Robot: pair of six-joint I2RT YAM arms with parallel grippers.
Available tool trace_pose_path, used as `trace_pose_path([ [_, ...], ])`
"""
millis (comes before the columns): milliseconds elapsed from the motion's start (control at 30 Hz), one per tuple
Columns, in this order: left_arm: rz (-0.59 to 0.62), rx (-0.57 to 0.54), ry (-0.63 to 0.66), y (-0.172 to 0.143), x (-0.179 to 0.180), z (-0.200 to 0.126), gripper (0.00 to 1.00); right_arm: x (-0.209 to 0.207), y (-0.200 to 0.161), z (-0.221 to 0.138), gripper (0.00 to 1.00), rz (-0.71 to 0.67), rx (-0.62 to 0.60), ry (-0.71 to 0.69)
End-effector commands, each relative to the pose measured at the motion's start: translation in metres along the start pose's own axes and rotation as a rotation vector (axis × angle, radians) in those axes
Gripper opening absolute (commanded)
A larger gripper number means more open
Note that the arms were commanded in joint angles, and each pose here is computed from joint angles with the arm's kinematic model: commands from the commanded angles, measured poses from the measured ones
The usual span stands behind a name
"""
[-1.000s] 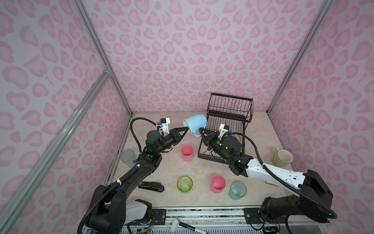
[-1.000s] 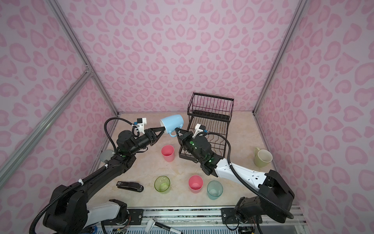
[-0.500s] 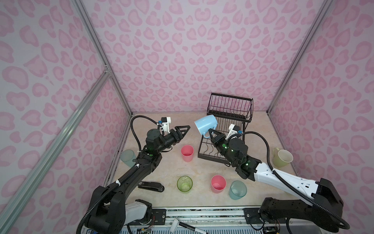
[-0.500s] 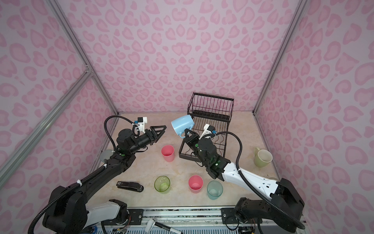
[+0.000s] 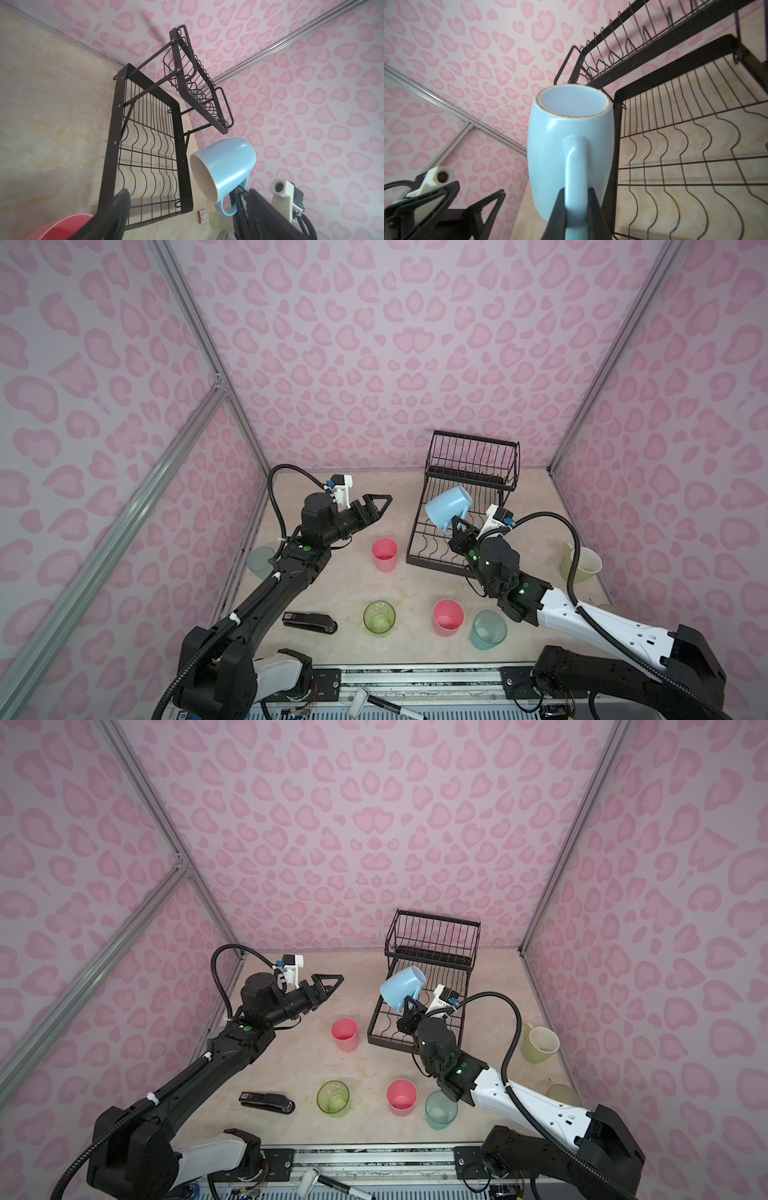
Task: Load cups into a dish rack
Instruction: Place the cup upside down at the dish rack.
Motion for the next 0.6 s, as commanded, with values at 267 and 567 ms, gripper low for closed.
trace_pose_path([
  [267,0.164,0.076,0.168,0.011,-0.008,-0.017,0.95,-0.030,0.012,-0.008,0.00,-0.383,-0.163,-0.071],
  [567,0.244,0.087,0.204,0.017,-0.015,-0.028,0.95,-0.057,0.007,0.008,0.00,-0.520,-0.250,-0.188],
])
Point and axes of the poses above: each gripper's point midway between its finger pads, its own z axis out along the fingers, its own x axis along the line the jaws close on, y = z × x, the point moved 9 cm from there along -z, back along the fingers, and after that the axes turned 15 degrees about z, right-handed, at the moved point
